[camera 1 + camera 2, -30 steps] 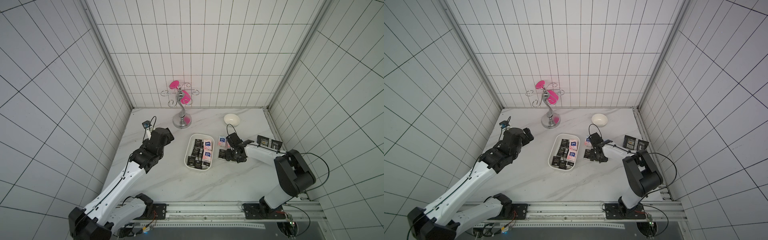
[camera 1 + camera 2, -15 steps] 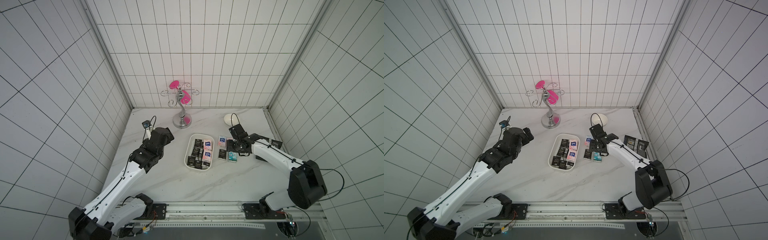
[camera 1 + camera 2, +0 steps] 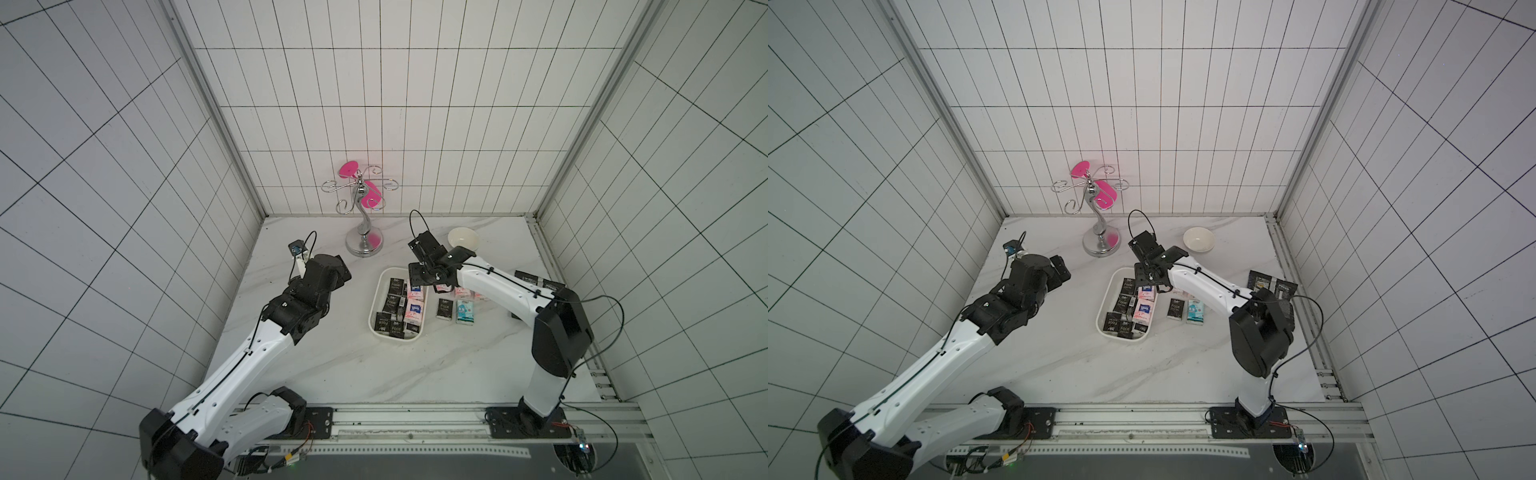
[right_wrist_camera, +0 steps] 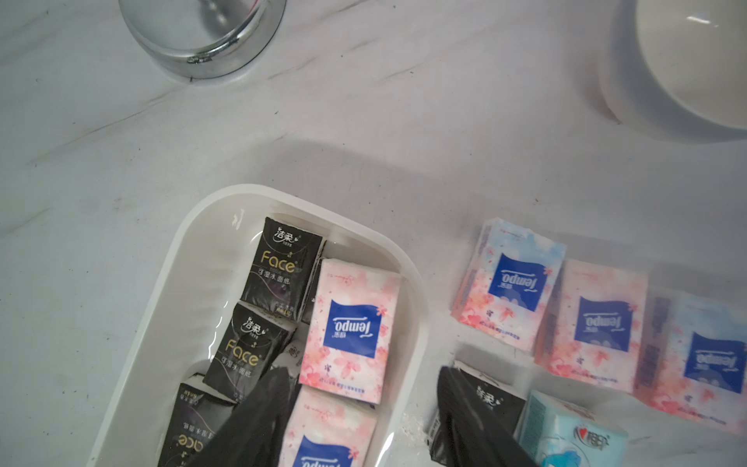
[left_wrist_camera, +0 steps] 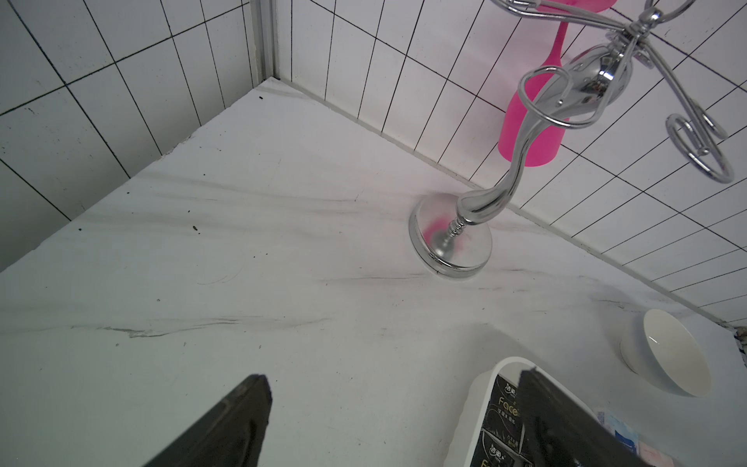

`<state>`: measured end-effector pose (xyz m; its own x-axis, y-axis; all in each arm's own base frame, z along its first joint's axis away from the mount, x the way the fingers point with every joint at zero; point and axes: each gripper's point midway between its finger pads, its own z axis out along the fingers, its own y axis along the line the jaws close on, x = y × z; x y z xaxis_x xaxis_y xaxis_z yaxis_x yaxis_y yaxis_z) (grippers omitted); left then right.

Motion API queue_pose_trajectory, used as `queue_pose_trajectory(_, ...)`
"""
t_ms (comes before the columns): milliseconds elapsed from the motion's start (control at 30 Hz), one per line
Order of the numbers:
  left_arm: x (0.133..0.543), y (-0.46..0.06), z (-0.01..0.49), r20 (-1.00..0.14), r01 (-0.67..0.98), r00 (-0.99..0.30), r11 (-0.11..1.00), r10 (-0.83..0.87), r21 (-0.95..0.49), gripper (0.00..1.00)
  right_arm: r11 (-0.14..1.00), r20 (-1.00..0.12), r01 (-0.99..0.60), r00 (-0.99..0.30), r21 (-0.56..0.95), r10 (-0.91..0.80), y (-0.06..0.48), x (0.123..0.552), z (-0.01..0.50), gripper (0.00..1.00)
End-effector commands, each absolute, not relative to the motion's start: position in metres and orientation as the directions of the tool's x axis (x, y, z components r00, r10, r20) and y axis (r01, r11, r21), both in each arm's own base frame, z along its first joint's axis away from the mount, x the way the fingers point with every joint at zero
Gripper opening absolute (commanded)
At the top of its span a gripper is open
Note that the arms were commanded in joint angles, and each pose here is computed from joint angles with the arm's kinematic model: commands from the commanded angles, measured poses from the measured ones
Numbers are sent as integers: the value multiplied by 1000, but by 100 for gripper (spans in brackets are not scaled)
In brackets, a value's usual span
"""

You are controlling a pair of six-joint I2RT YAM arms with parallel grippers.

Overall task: Take the pocket tissues out of the storage box
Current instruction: Pick up the pocket tissues from the storage box.

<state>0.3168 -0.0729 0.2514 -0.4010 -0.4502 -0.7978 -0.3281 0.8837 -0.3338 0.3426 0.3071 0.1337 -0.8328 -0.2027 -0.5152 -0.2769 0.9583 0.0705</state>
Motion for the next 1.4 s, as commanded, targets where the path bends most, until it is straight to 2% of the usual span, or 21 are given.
queue_pose_trajectory(0,316,-74,258,-805,-320,-391,886,-446,-336,99,970,-501,-242,-844,40,-190,312,348,127,62)
queue_pose_trajectory(333,312,-72,257,-807,-313,-385,886,-448,-343,98,979,-459,-202,-870,-4,-181,314,350,95,62)
queue_pose_trajectory(800,306,-69,259,-808,-299,-375,884,-455,-359,99,984,-414,-169,-893,-48,-174,316,351,82,64)
queue_pose_trajectory(1367,296,-66,266,-808,-280,-364,882,-462,-378,98,990,-364,-143,-921,-14,-139,328,349,62,64)
